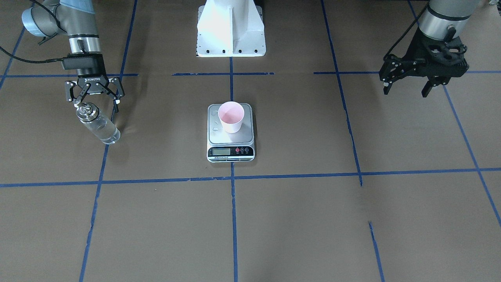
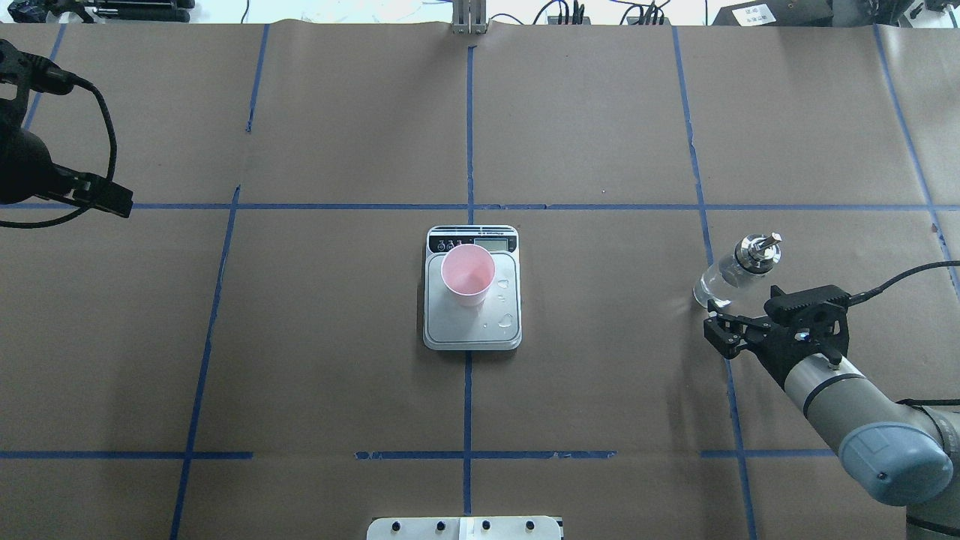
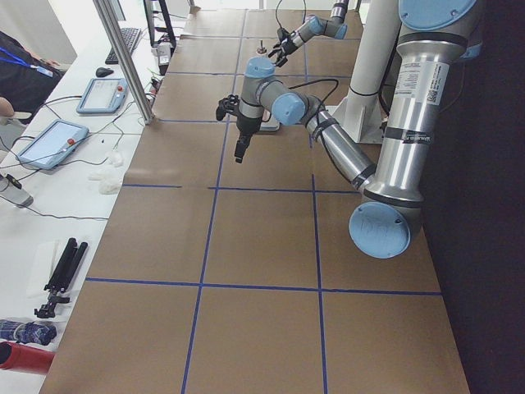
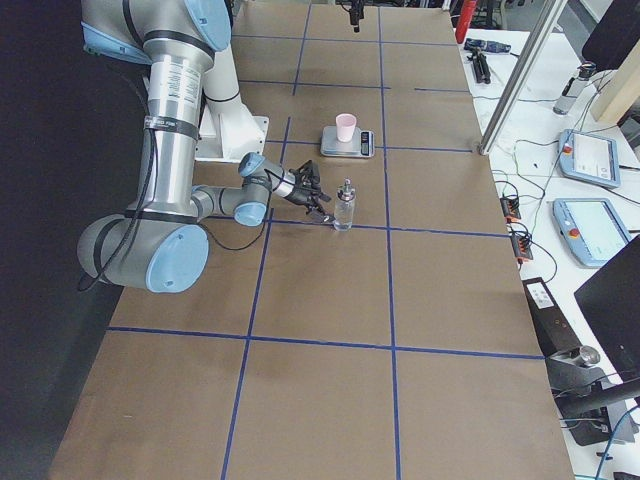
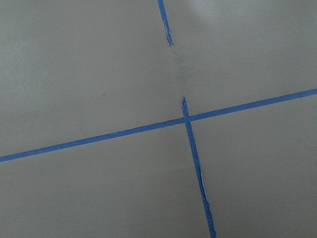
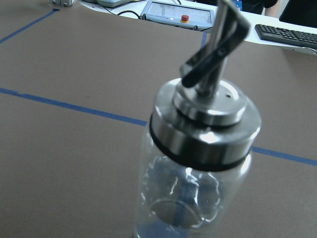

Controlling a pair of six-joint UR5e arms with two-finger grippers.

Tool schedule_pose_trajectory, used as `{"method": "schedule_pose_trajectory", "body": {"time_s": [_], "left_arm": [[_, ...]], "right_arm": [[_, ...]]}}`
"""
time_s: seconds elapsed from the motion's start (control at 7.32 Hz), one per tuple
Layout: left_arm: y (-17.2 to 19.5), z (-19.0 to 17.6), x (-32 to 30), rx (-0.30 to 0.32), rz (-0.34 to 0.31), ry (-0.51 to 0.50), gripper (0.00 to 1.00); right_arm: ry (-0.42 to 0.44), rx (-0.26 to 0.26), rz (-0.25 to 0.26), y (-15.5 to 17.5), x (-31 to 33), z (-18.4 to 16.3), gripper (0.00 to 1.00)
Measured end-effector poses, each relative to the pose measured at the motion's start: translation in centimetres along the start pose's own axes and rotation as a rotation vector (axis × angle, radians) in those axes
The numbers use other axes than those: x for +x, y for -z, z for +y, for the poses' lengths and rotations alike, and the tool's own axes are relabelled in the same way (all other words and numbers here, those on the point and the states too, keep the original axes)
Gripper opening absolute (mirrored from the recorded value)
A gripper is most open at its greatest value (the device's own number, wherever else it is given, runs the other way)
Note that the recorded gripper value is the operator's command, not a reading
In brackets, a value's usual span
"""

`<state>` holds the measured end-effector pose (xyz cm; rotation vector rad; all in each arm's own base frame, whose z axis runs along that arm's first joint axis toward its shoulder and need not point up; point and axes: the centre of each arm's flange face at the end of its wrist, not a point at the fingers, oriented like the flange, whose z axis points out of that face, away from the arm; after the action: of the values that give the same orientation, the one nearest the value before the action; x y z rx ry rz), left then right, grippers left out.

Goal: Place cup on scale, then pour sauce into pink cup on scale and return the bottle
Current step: 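Grasp the glass bottle with the right gripper while the left arm retracts, then lift the bottle with the right gripper and carry it toward the cup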

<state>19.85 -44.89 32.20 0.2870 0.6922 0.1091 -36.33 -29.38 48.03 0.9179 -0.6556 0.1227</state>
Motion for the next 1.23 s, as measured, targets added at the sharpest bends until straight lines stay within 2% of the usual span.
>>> {"method": "schedule_pose_trajectory", "body": {"time_s": [0.27,0.68,0.82,0.96,1.09,1.23], "left_arm": [[-0.1,0.0,-0.2,-0.001,-0.005,0.002,1.00],[-0.3,0.0,-0.3,-0.003,-0.007,0.003,1.00],[-0.2,0.0,-0.3,-0.002,-0.007,0.003,1.00],[-0.2,0.0,-0.4,-0.001,-0.007,0.004,1.00],[-0.1,0.0,-0.4,0.000,-0.007,0.004,1.00],[-0.1,0.0,-0.4,0.000,-0.007,0.004,1.00]], "right_arm": [[0.005,0.016,0.010,-1.9,-1.0,-0.5,1.00],[0.006,0.025,0.027,-2.8,-0.5,-1.2,0.98],[0.004,0.024,0.029,-3.0,-0.4,-1.4,0.91],[-0.001,0.017,0.028,-3.1,-0.2,-1.6,0.62],[-0.007,0.013,0.025,-3.2,-0.2,-1.9,0.10],[-0.018,0.015,0.018,-3.3,-0.5,-2.4,0.00]]}}
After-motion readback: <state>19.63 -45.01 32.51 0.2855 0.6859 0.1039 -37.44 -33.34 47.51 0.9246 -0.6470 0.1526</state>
